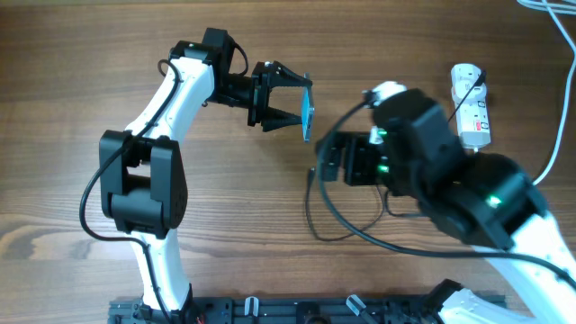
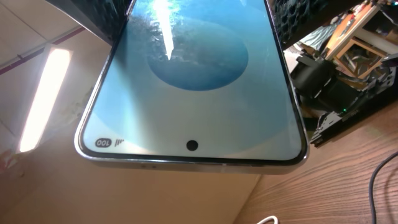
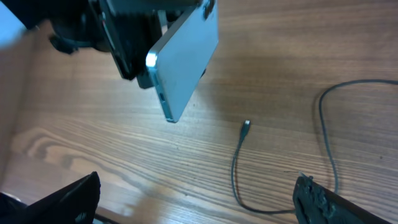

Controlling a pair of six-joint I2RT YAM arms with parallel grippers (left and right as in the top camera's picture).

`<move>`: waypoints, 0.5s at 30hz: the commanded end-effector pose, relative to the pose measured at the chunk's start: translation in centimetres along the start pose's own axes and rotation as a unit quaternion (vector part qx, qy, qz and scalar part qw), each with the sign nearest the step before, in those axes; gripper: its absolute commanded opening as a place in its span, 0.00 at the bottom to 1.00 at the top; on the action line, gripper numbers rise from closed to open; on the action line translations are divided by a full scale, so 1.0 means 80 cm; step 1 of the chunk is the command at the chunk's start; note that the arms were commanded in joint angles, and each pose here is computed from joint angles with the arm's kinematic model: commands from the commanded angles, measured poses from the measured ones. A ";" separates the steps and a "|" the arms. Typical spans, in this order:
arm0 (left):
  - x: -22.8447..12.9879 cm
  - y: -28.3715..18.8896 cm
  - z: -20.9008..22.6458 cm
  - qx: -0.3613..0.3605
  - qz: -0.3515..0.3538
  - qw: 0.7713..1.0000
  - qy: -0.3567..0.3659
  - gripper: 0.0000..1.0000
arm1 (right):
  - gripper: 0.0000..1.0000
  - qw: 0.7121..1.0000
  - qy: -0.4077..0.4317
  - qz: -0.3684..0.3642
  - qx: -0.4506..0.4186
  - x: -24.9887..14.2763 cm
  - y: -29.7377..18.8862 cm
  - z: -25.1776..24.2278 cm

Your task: Plug charger to phone and switch on socket

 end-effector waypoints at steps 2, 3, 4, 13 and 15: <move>-0.028 -0.004 -0.029 -0.024 0.015 0.999 0.036 0.70 | 0.99 0.998 0.010 -0.019 -0.061 0.009 0.029 0.004; -0.028 -0.004 -0.029 -0.023 0.016 0.999 0.038 0.70 | 1.00 0.997 0.008 -0.030 -0.072 0.013 0.030 0.005; -0.028 -0.004 -0.029 -0.023 0.016 0.999 0.038 0.70 | 1.00 0.996 0.003 -0.045 -0.080 0.019 0.029 0.006; -0.027 -0.004 -0.028 -0.022 0.015 0.999 0.038 0.70 | 0.99 0.992 -0.009 -0.096 -0.080 0.047 0.039 0.022; -0.027 -0.004 -0.028 -0.022 0.015 0.999 0.038 0.70 | 0.98 0.992 -0.011 -0.089 -0.084 0.047 0.052 0.024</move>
Point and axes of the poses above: each gripper's point midway between its finger pads, its own y axis out along the fingers, its own z axis along the line the jaws close on, x = y × z, the point moved 1 cm from there along -y, back along the fingers, and after that the axes turned 4 degrees about -y, right-handed, at the moved point
